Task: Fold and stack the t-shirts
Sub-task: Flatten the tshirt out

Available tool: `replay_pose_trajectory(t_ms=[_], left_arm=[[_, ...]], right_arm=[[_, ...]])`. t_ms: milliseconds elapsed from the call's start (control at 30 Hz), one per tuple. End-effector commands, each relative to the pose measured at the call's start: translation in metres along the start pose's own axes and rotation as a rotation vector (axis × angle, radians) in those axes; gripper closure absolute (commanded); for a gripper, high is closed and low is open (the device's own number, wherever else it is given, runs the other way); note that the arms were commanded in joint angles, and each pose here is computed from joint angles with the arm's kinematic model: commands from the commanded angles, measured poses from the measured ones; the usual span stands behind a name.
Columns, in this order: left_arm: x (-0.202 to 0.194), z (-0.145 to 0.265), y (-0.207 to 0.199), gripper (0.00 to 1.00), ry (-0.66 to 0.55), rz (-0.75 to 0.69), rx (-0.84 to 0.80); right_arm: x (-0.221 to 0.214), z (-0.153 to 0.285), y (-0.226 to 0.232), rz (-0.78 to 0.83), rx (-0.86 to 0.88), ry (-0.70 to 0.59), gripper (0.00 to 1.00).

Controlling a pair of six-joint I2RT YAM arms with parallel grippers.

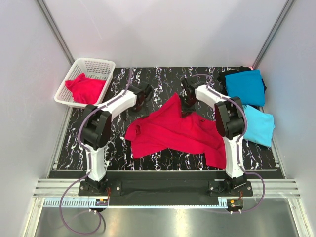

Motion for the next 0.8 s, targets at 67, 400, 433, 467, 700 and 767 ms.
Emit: replay_pose_trajectory(t_ms=[67, 400, 433, 467, 700, 767], left_arm=[[0.008, 0.001, 0.035, 0.01, -0.007, 0.092, 0.106], [-0.011, 0.076, 0.051, 0.01, -0.117, 0.149, -0.195], [-0.017, 0.078, 0.052, 0.01, -0.103, 0.129, -0.216], [-0.022, 0.085, 0.051, 0.01, -0.11, 0.106, -0.239], [-0.064, 0.094, 0.045, 0.01, -0.031, 0.005, -0.349], [-0.071, 0.089, 0.041, 0.01, -0.01, 0.006, -0.362]], right_arm=[[0.016, 0.002, -0.009, 0.033, -0.132, -0.017, 0.89], [0.054, 0.008, -0.074, -0.267, -0.21, -0.07, 1.0], [0.058, 0.009, -0.082, -0.292, -0.222, -0.077, 1.0], [0.064, 0.014, -0.085, -0.301, -0.25, -0.096, 1.0], [0.078, 0.013, -0.088, -0.3, -0.23, -0.097, 1.0], [0.079, 0.014, -0.083, -0.282, -0.178, -0.088, 1.0]])
Point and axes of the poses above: each gripper's point midway between its finger pads, its own z axis back along the fingers, its own y axis along the line the jaws close on, x = y × z, the point moved 10 cm from there along z, back along the fingers, and after that the axes turned 1 degree about -z, right-handed, at the moved point
